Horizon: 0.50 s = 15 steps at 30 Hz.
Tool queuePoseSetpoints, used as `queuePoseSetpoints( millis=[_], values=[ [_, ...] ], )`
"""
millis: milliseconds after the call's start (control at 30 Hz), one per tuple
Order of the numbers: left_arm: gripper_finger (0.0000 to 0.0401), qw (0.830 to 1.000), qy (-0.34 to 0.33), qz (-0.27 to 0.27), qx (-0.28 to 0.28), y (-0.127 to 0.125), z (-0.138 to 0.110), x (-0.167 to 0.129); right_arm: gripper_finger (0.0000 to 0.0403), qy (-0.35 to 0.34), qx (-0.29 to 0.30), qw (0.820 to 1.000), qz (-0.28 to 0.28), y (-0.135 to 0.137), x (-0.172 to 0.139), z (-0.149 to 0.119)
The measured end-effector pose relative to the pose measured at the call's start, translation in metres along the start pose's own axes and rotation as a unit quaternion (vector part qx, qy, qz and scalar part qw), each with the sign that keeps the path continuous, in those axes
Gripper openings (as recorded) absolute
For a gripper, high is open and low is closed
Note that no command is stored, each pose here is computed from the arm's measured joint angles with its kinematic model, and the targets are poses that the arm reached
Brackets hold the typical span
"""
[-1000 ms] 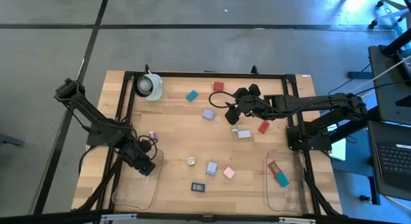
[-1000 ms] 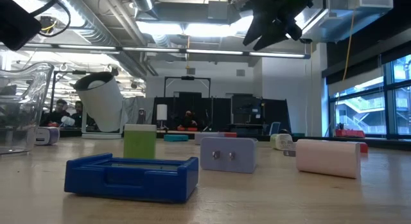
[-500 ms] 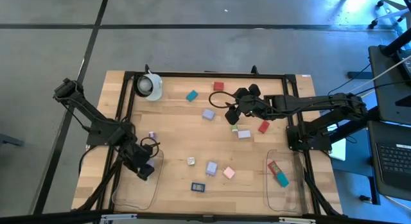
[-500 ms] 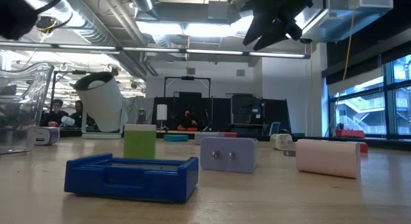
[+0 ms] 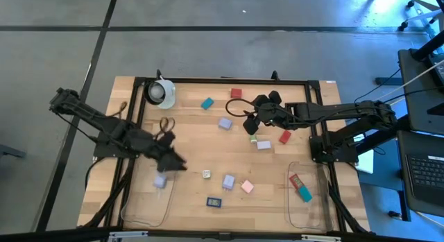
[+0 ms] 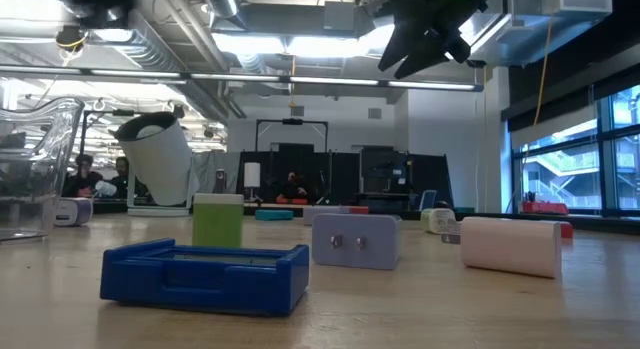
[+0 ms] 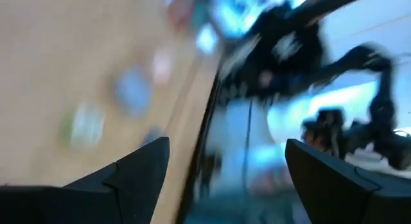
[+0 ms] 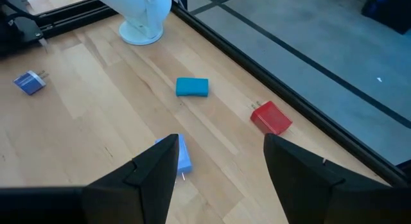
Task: Pick & Place Office items
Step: Put the blue adapter into the left transparent bin
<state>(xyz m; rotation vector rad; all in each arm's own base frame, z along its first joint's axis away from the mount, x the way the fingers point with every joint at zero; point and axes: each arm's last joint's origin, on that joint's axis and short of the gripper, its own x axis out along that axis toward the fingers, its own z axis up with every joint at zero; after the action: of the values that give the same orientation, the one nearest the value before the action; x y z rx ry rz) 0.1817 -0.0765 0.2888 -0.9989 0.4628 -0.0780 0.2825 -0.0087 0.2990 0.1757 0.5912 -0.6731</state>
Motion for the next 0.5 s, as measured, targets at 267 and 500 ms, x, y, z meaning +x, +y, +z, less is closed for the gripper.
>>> queuePoseSetpoints(
  millis=[267, 500],
  values=[
    [0.0306, 0.938, -0.23, 0.032, 0.256, -0.011, 0.038, -0.007, 0.023, 0.0, 0.0, 1.0, 0.0, 0.0, 0.0, 0.0],
    [0.0306, 0.903, -0.299, 0.201, 0.235, 0.02, 0.066, -0.011, 0.023, -0.001, 0.001, 1.0, -0.001, 0.0, 0.0, 0.0]
  ],
)
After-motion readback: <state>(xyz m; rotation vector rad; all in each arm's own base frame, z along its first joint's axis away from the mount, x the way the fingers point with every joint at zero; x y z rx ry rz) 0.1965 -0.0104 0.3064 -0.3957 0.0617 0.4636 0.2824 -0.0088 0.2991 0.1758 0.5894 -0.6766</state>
